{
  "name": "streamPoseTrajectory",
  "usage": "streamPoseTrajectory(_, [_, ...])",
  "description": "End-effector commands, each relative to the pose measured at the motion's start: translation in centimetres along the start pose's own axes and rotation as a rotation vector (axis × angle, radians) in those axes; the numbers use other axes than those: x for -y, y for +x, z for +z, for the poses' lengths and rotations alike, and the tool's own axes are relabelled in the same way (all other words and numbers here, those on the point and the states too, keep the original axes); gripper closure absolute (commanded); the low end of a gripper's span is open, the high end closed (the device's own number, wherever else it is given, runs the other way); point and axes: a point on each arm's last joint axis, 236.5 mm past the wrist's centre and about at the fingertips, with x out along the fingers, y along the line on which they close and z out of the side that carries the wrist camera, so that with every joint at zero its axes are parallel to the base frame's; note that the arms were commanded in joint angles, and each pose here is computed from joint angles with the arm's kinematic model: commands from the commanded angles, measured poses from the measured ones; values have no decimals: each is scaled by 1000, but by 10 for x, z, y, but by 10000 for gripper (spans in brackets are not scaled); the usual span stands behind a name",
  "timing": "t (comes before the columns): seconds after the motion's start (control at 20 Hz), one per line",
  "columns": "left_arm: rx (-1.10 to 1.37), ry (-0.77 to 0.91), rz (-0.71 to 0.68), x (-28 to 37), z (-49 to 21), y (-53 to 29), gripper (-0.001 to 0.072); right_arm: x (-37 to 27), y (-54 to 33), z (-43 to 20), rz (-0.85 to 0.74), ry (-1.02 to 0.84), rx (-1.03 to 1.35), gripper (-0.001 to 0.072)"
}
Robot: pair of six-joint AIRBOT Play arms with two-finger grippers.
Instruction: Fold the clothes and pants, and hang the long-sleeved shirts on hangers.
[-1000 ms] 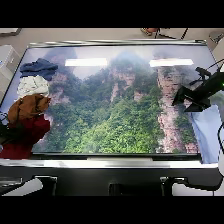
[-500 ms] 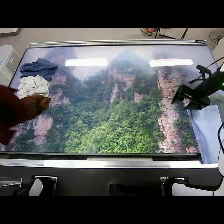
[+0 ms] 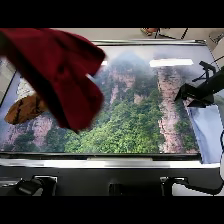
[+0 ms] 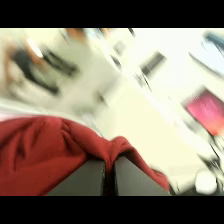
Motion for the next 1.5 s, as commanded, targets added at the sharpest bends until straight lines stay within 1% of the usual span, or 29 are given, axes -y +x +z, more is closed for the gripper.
streamPoseTrajectory(0.0, [-283, -97, -33, -2, -122, 81, 685, 25, -26, 12, -130, -16, 125, 41])
streamPoseTrajectory(0.05, [-399, -131, 7, -19, -171, 101, 684, 32, -31, 11, -163, -24, 137, 41])
streamPoseTrajectory(0.15, [-647, -159, 94, -56, -272, 119, 684, 34, -34, 11, -173, -26, 144, 41])
streamPoseTrajectory(0.3, [-1021, -244, 225, -107, -407, 100, 683, 29, -30, 11, -148, -27, 133, 43])
streamPoseTrajectory(0.35, [-1112, -269, 228, -114, -435, 91, 682, 27, -27, 12, -138, -28, 129, 43])
streamPoseTrajectory(0.4, [-1175, -296, 197, -114, -453, 85, 626, 27, -24, 12, -136, -26, 121, 43])
streamPoseTrajectory(0.45, [-1211, -318, 143, -108, -459, 83, 316, 25, -21, 13, -125, -24, 112, 43])
streamPoseTrajectory(0.5, [-1216, -302, 82, -103, -449, 86, 168, 20, -16, 12, -100, -25, 99, 43])
streamPoseTrajectory(0.6, [-1189, -233, 57, -113, -402, 93, 168, 10, -7, 13, -50, -26, 76, 40])
streamPoseTrajectory(0.65, [-1161, -187, 79, -128, -368, 95, 68, 4, -2, 14, -20, -29, 66, 38])
streamPoseTrajectory(0.7, [-1140, -170, 127, -145, -335, 92, -10, -4, 5, 15, 21, -39, 49, 14])
streamPoseTrajectory(0.75, [-1131, -144, 171, -166, -304, 83, -9, -11, 12, 16, 57, -43, 30, 6])
streamPoseTrajectory(0.85, [-1147, -174, 312, -213, -268, 51, -7, -28, 30, 18, 152, -38, -16, 5])
streamPoseTrajectory(0.95, [-1230, -218, 424, -250, -268, 11, -3, -38, 49, 24, 218, -23, -48, 4])
streamPoseTrajectory(1.05, [-1296, -301, 479, -269, -296, -17, -1, -42, 69, 28, 254, -1, -83, 4])
streamPoseTrajectory(1.15, [-1329, -359, 501, -278, -338, -34, 0, -41, 85, 28, 269, 15, -123, 5])
streamPoseTrajectory(1.3, [-1299, -420, 475, -276, -395, -34, 1, -38, 101, 28, 272, 18, -158, 5])
streamPoseTrajectory(1.45, [-1281, -452, 460, -271, -428, -22, 2, -37, 111, 29, 279, 29, -172, 5])
